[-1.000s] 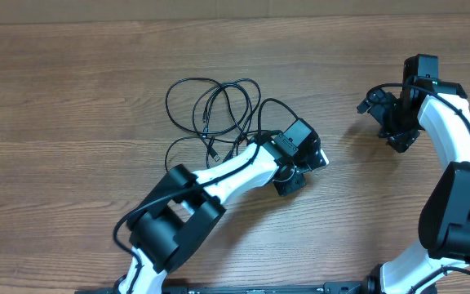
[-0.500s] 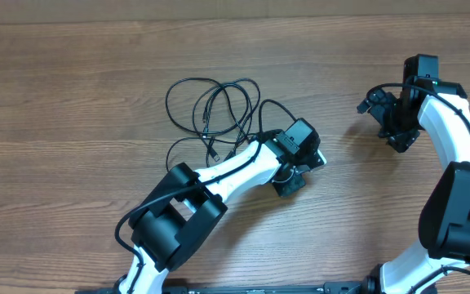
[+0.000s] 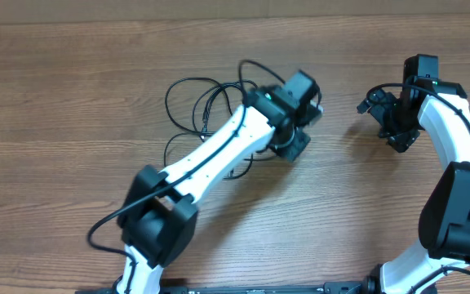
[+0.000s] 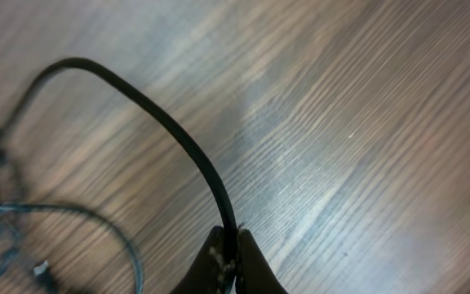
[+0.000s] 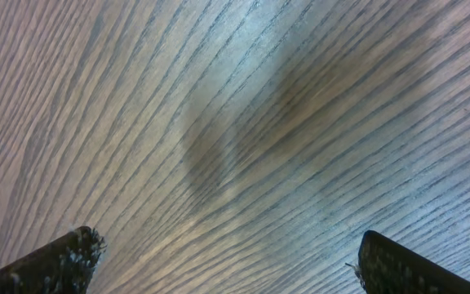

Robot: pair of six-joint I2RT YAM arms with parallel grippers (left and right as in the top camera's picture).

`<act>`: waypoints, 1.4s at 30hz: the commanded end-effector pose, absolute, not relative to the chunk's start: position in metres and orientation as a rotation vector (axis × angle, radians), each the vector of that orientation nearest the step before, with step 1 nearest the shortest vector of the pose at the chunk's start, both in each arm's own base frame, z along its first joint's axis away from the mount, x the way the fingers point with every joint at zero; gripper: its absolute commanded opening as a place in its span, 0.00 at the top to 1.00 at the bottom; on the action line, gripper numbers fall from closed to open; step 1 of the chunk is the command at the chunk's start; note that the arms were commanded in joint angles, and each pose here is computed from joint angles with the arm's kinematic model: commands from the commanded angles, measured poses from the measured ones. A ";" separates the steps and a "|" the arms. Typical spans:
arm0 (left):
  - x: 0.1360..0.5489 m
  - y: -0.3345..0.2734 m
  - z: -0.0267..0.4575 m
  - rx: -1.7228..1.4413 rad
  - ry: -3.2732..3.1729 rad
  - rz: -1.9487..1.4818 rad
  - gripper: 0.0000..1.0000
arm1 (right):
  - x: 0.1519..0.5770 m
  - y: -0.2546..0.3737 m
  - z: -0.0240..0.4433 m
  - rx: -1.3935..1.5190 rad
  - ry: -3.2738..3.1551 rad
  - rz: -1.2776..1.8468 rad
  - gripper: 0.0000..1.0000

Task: Untangle cables

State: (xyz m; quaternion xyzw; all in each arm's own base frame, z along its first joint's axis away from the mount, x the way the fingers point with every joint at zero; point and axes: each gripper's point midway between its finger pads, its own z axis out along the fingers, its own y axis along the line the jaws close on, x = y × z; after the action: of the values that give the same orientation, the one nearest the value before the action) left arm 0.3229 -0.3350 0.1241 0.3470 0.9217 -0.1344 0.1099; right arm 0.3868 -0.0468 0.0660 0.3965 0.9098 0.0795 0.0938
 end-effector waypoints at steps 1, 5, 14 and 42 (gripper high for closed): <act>0.331 -0.337 0.214 0.884 2.558 -0.515 0.96 | 0.387 -0.050 0.068 1.179 2.687 0.220 0.00; 0.332 -0.325 0.280 0.792 2.434 -0.573 0.96 | 0.387 -0.050 0.068 1.179 2.687 0.220 0.00; 0.339 -0.245 0.419 0.298 2.170 -0.731 0.96 | 0.387 -0.050 0.068 1.179 2.687 0.220 0.00; 0.399 -0.050 0.423 -0.258 2.057 0.153 0.96 | 0.387 -0.050 0.068 1.179 2.687 0.219 0.00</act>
State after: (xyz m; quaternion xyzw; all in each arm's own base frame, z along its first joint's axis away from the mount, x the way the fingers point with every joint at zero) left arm 0.3846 -0.0528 0.4400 -0.1517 0.8363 0.0012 0.5268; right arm 0.3869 -0.0469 0.0660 0.3965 0.9098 0.0796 0.0940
